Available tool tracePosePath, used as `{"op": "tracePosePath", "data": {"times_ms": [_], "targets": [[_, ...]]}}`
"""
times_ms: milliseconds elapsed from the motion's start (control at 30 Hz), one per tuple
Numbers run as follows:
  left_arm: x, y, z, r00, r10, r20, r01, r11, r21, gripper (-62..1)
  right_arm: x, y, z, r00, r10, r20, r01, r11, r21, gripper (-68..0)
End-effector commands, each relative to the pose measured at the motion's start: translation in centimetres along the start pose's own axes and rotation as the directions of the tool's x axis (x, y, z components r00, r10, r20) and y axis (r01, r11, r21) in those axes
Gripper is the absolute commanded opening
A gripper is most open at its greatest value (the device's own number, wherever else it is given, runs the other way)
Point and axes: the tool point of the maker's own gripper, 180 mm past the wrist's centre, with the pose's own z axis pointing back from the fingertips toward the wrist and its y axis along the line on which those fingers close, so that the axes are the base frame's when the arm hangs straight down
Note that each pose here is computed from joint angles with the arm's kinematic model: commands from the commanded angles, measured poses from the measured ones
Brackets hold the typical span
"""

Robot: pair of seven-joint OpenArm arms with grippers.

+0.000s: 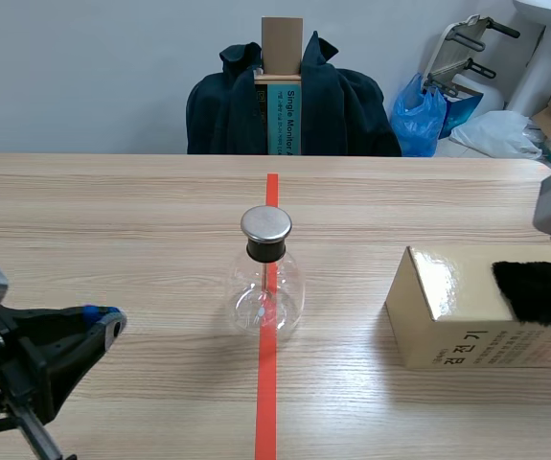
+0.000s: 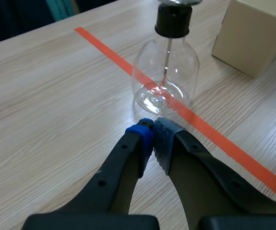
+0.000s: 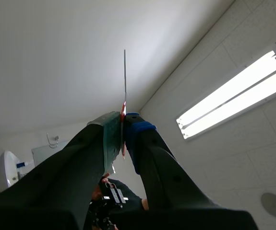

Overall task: Do the electroscope experiment.
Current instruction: 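Bring the plate to the electroscope and point at the metal foil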

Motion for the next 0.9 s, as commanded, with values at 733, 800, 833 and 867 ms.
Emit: {"op": "tracePosePath", "data": {"times_ms": [733, 800, 833, 867], "targets": [[-1.1, 1.3, -7.6, 0.997, 0.003, 0.078, 0.002, 0.998, -0.066, -57.7, -0.6, -1.5, -0.2, 0.999, 0.042, -0.027, -0.044, 0.997, -0.065, -66.7], [-1.4, 1.6, -7.9, 0.997, 0.004, 0.074, 0.0, 0.998, -0.056, -57.7, -0.6, -1.5, -0.2, 0.999, 0.042, -0.027, -0.043, 0.997, -0.065, -66.7], [-1.5, 1.8, -8.0, 0.997, 0.005, 0.072, -0.001, 0.999, -0.048, -57.7, -0.6, -1.5, -0.2, 0.999, 0.042, -0.027, -0.043, 0.997, -0.065, -66.7], [-1.7, 2.0, -8.1, 0.998, 0.008, 0.068, -0.005, 0.999, -0.043, -57.7, -0.6, -1.5, -0.2, 0.999, 0.042, -0.027, -0.044, 0.997, -0.065, -66.7]]}}
